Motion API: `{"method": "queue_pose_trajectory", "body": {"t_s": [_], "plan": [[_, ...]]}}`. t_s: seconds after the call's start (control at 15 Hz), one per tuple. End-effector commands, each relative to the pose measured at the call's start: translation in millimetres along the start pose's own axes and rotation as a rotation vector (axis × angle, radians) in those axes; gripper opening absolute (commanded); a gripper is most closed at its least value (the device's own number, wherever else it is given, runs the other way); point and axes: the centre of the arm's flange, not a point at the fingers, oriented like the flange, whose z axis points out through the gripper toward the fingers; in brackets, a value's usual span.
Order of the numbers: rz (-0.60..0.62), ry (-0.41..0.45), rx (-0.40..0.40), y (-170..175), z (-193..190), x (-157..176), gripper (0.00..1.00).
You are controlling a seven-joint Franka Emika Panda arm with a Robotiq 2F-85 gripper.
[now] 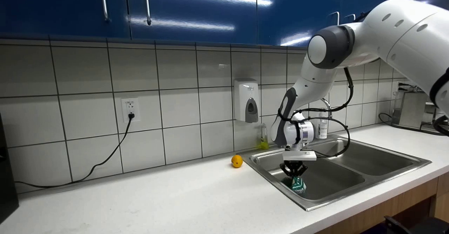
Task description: Move the Lays packet to the left counter
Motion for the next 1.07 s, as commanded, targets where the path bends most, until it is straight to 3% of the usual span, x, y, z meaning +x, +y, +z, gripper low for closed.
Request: {"method": "queue_pose_trajectory", "body": {"t_s": [0.0,0.33,1.0], "plan": [[0.018,0.021,0.031,5.5,-39.5,-4.7,0.00],[0.021,0.040,0.045,19.1,-75.6,-9.2,0.00],[-0.038,0.048,0.050,73.2,-143.3,-51.9,0.00]]}}
